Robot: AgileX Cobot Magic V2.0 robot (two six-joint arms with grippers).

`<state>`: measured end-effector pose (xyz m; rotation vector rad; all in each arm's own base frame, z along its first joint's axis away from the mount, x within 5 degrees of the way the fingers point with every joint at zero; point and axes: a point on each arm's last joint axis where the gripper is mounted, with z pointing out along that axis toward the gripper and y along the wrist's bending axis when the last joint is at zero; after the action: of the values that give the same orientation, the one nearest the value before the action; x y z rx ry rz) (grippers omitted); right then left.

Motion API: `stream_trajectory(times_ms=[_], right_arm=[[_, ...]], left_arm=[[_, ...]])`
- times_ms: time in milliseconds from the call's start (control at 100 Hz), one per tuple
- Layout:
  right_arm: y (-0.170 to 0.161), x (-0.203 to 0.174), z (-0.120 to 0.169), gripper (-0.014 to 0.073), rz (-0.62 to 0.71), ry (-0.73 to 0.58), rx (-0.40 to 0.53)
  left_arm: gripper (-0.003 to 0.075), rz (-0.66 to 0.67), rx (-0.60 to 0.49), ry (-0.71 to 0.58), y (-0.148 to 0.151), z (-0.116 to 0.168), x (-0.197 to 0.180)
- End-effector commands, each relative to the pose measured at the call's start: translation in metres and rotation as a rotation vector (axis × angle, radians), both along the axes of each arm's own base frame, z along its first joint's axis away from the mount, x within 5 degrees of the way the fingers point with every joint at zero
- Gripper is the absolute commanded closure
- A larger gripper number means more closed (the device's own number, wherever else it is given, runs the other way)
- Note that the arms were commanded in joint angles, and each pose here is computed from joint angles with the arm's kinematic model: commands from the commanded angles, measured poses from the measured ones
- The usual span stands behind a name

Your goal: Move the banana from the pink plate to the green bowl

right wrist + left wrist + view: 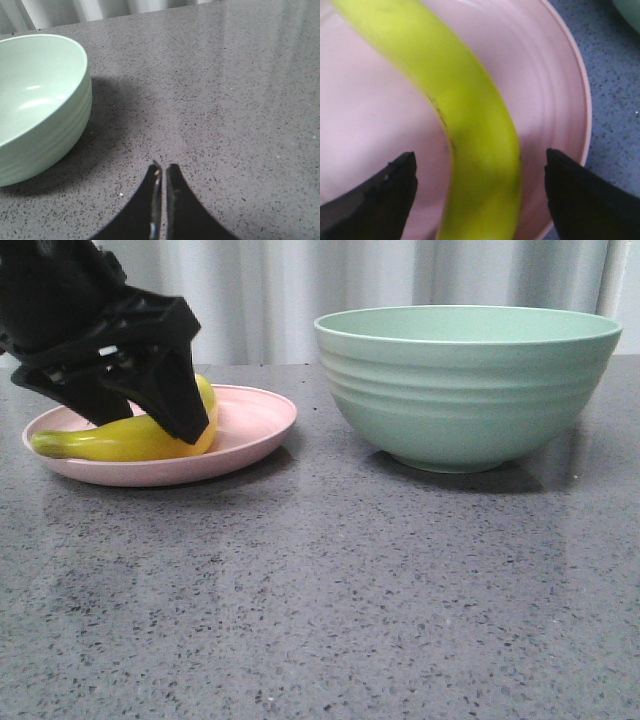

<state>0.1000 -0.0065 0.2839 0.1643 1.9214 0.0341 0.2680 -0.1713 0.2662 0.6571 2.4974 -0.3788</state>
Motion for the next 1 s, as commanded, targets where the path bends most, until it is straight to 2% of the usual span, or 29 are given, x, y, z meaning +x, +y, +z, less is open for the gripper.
stream_trajectory(times_ms=[0,110,230,580,790,910,990], right_arm=[[-0.001,0.004,0.017,0.0667,-0.007,-0.096,-0.015],[-0.001,0.004,0.017,0.0667,-0.007,-0.096,-0.015],[-0.001,0.004,0.017,0.0667,-0.007,-0.096,-0.015],[-0.001,0.004,0.017,0.0666,-0.007,-0.097,-0.015],[0.005,0.002,0.024,0.0666,0.048,-0.059,-0.010],[0.009,0.000,0.040,0.0661,0.099,-0.056,-0.014],[0.013,0.001,0.054,0.0628,0.135,-0.047,-0.019]], left_arm=[[0.0239,0.001,-0.058,-0.078,-0.005,0.020,0.003],[0.0265,0.005,-0.052,-0.067,-0.006,0.015,0.006],[0.0348,0.006,-0.045,-0.058,-0.006,0.011,0.008],[0.0741,0.007,-0.042,-0.053,-0.006,0.011,0.008],[0.0739,-0.006,-0.034,-0.045,-0.006,0.021,0.008],[0.0739,-0.034,-0.043,-0.110,-0.009,0.047,0.006],[0.0739,-0.057,-0.056,-0.133,-0.012,0.064,0.000]])
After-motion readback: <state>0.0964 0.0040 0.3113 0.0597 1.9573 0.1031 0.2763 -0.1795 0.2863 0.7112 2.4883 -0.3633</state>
